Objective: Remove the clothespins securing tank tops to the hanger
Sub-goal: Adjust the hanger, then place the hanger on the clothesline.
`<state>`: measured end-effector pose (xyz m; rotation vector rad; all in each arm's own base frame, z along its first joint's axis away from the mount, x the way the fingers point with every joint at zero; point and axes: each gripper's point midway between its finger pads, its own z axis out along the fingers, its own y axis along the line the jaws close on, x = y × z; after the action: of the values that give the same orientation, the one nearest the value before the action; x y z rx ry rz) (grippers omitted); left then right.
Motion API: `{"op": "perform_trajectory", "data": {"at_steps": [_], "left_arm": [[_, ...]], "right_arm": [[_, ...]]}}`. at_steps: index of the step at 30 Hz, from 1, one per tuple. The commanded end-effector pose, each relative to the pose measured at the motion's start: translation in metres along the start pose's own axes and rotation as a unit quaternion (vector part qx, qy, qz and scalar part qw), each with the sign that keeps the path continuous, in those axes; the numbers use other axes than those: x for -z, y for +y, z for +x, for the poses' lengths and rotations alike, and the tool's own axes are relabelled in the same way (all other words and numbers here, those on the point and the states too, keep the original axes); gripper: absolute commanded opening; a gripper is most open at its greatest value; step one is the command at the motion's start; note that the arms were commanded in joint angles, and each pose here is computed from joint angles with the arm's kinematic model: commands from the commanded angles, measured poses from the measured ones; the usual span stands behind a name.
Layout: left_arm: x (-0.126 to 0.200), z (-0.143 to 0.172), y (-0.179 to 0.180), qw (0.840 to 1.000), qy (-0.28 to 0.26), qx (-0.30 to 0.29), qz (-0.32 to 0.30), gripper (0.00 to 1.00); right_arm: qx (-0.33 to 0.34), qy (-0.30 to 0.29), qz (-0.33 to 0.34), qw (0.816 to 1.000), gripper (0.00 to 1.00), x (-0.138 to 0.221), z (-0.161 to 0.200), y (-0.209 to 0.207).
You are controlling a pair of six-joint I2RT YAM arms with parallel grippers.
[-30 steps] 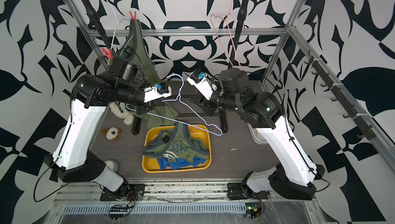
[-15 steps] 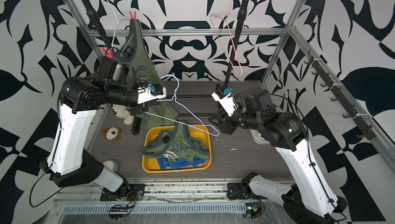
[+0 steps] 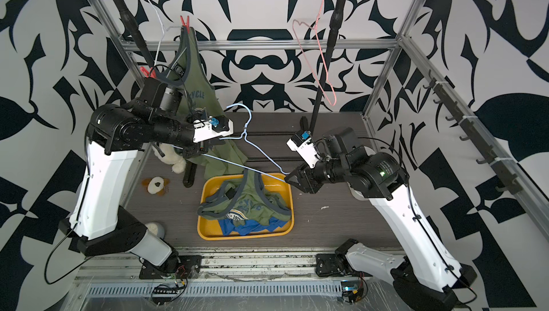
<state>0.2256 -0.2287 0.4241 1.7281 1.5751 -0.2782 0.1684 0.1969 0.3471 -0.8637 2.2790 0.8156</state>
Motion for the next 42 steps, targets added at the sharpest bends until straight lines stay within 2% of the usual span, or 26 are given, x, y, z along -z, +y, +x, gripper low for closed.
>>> {"op": "perform_trajectory", "data": {"at_steps": [1,9,19,22,24,28,31,34,38,40,42], "left_arm": [[-0.001,-0.005,0.005,1.000,-0.007,-0.007,-0.004,0.00],[-0.007,-0.018,0.009,1.000,-0.021,-0.016,-0.005,0.00],[-0.018,-0.018,0.017,1.000,-0.014,-0.018,-0.013,0.00],[-0.023,-0.019,0.023,1.000,-0.012,-0.015,-0.022,0.02],[-0.027,-0.020,0.031,0.999,-0.012,-0.011,-0.036,0.16],[-0.031,-0.026,0.058,0.996,-0.014,0.007,-0.093,0.63],[-0.023,-0.035,0.086,0.986,-0.024,0.033,-0.161,0.78],[-0.001,-0.043,0.112,0.969,-0.040,0.062,-0.236,0.84],[0.036,-0.042,0.136,0.936,-0.049,0.109,-0.331,0.84],[0.047,-0.040,0.135,0.929,-0.052,0.126,-0.343,0.84],[0.050,-0.036,0.125,0.932,-0.051,0.139,-0.331,0.84]], "right_arm": [[-0.013,-0.004,-0.015,1.000,0.46,0.002,0.003,0.006],[-0.025,0.021,-0.030,0.999,0.40,-0.017,0.015,0.001],[-0.010,0.005,-0.003,1.000,0.01,-0.016,0.008,-0.008],[-0.004,-0.011,0.004,1.000,0.00,-0.011,0.004,-0.008],[0.000,-0.022,0.010,1.000,0.00,-0.008,0.001,-0.008],[0.006,-0.054,0.035,0.998,0.00,0.005,-0.006,-0.011],[0.008,-0.088,0.066,0.994,0.00,0.018,-0.016,-0.016],[0.004,-0.122,0.109,0.986,0.00,0.032,-0.030,-0.026],[0.001,-0.159,0.136,0.978,0.00,0.044,-0.056,-0.032],[0.001,-0.176,0.149,0.973,0.00,0.048,-0.072,-0.035],[-0.003,-0.192,0.171,0.966,0.00,0.053,-0.091,-0.042]]}}
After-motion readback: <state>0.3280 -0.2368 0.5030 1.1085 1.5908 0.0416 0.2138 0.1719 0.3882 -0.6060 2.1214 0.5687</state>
